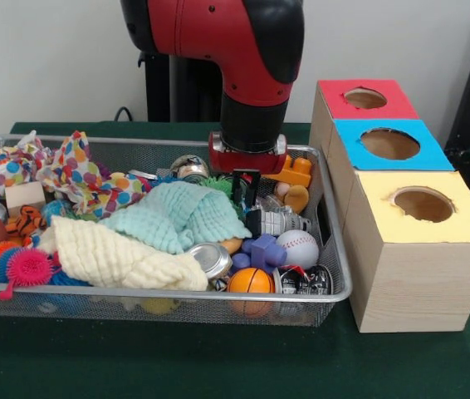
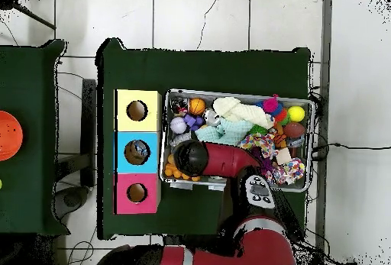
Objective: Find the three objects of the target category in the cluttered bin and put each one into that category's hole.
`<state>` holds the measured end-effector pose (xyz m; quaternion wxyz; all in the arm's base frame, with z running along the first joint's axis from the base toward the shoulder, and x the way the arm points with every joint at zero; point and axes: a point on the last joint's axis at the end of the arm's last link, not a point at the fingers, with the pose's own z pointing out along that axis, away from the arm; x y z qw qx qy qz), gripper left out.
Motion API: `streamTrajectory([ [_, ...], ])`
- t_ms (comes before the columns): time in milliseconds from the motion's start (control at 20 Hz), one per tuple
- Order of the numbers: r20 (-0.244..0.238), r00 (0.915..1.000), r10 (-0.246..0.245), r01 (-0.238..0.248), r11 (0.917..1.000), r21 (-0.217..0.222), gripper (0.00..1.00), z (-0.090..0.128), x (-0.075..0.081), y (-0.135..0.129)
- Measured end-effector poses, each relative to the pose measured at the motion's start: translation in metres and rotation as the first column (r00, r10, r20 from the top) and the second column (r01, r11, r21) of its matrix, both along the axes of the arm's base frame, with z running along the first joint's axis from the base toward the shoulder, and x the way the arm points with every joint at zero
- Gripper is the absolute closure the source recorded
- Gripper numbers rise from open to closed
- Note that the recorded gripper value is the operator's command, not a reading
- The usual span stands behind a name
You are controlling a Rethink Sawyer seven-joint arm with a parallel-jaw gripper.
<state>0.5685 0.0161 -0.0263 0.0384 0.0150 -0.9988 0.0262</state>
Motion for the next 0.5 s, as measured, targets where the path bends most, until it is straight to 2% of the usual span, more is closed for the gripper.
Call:
streamTrajectory([
  [500, 0.008, 1.0000, 0.001, -0.001, 1.0000, -0.004, 1.00, 0.0044, 0.0027, -0.0006],
])
